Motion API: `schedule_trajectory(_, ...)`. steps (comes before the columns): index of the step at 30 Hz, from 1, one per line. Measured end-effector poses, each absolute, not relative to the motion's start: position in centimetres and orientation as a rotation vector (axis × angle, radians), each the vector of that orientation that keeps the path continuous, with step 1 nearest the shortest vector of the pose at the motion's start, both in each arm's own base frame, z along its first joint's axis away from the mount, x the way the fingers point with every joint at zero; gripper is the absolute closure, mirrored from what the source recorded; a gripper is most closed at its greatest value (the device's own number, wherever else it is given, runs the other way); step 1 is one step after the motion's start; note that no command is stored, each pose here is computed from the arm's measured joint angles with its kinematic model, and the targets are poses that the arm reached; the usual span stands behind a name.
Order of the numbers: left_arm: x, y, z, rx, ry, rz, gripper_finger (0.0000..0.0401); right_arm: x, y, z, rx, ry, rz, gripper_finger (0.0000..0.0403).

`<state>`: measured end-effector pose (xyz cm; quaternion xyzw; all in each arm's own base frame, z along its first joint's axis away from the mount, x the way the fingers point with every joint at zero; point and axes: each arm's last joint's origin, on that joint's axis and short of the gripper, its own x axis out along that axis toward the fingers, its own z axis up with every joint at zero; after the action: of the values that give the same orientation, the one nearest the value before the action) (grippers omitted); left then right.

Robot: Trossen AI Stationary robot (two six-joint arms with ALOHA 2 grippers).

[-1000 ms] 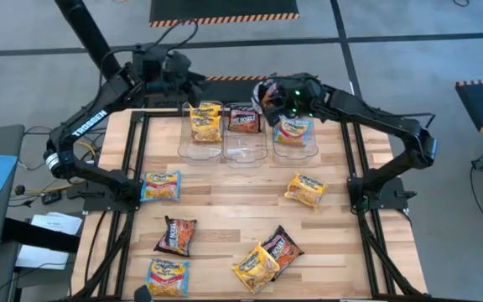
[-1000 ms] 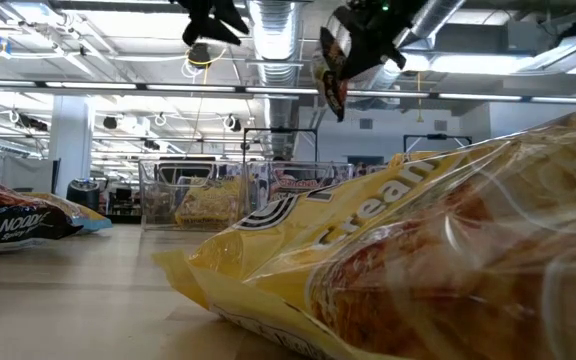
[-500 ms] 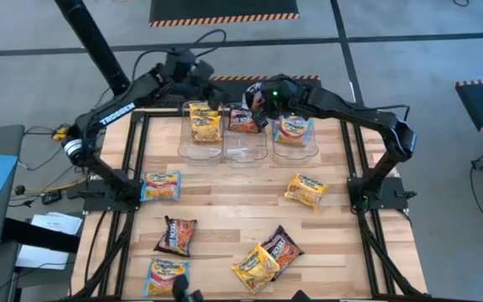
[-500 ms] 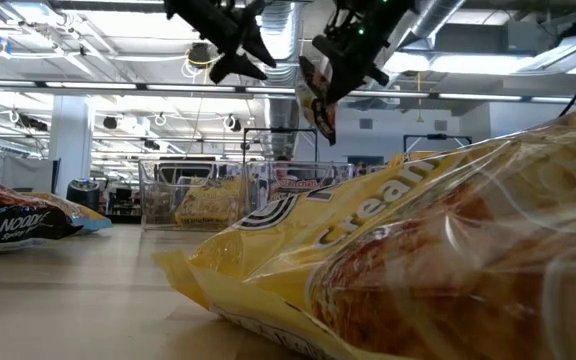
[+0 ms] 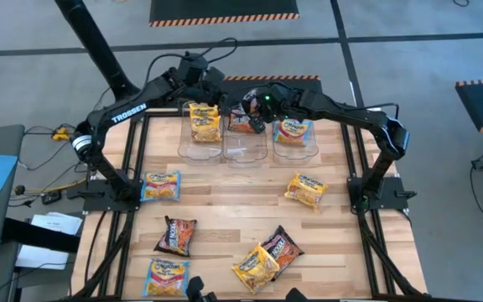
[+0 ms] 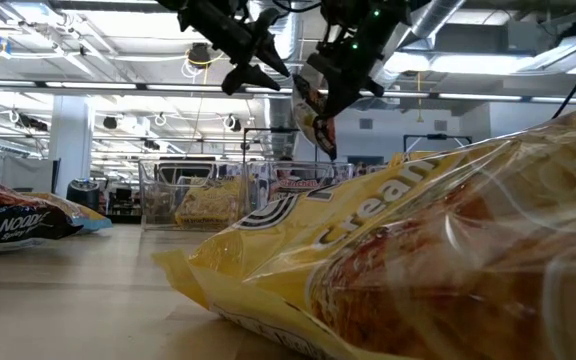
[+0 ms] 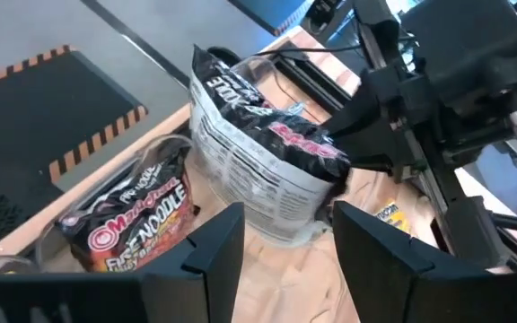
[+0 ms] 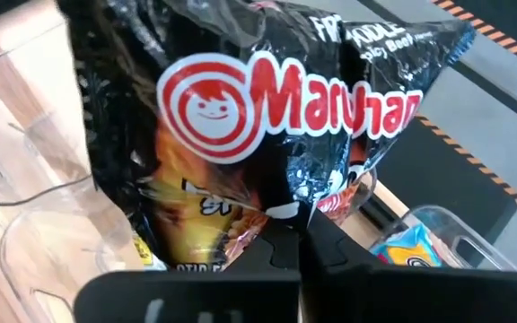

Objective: Sort Maruchan noodles
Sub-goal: Put the black noodle pack in the middle transparent bin

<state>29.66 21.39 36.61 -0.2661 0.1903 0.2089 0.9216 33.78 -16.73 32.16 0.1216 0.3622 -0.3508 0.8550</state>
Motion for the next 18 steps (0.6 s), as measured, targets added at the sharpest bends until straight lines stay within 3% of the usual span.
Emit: schedule_trajectory(18, 31.1, 21.4, 36.5, -0.542, 0.325, 0.348, 0.0242, 33.9, -16.8, 32.3, 0.266, 0.740, -0.726, 0.0399)
